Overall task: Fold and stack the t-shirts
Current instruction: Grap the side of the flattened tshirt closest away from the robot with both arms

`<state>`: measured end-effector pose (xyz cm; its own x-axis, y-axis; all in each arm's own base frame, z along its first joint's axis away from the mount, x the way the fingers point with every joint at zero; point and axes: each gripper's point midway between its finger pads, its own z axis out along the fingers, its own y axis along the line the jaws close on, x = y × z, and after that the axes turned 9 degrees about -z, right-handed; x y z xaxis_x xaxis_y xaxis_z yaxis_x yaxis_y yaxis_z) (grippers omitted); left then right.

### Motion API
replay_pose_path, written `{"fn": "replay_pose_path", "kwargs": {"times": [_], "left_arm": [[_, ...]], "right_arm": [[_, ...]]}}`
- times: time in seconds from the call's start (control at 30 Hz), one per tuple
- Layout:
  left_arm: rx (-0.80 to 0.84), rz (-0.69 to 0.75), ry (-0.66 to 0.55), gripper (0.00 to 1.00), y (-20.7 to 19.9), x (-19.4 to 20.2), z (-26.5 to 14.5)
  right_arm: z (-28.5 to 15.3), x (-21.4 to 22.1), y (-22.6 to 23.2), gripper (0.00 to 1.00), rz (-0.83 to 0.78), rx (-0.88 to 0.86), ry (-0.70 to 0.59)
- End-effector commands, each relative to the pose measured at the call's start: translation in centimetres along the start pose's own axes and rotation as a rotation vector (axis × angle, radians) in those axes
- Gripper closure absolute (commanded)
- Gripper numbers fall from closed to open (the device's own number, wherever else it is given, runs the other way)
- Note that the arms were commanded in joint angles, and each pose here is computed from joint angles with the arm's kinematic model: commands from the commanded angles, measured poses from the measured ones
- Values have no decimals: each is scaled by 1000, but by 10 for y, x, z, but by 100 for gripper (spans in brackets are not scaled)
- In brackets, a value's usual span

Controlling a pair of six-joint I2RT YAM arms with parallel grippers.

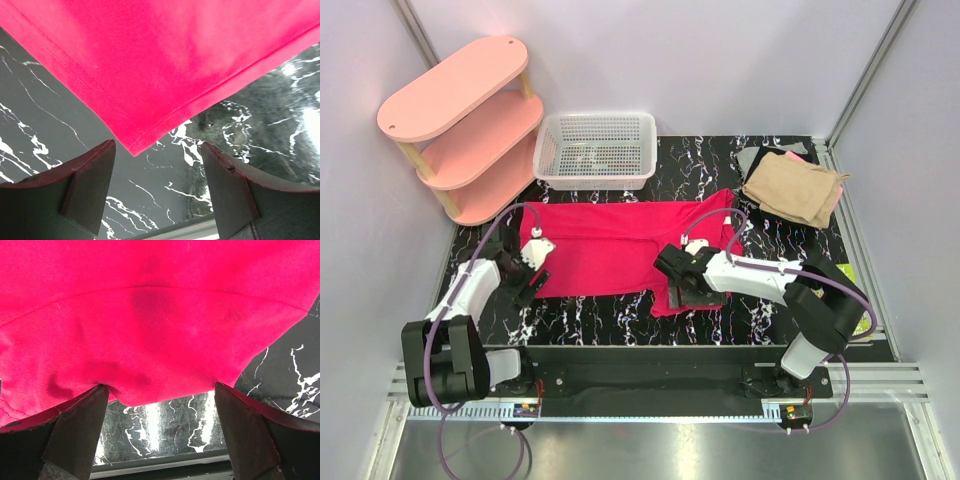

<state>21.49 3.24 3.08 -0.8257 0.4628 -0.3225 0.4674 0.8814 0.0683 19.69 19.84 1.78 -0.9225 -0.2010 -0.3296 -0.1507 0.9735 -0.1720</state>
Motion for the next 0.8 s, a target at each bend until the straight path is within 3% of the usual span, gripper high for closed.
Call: {"fn": "replay_pose_path", "kwargs": {"times": [0.0, 0.37, 0.77], "left_arm": [[61, -15, -56, 25, -5, -21, -8], [38, -38, 52, 29, 10, -12, 17], [-7, -77, 90, 28, 29, -21, 25]], "right_arm": [[11, 3, 2, 5, 13, -3, 4], [3, -2, -3, 7, 37, -15, -34], [-20, -1, -10, 8, 82, -89, -92]]}}
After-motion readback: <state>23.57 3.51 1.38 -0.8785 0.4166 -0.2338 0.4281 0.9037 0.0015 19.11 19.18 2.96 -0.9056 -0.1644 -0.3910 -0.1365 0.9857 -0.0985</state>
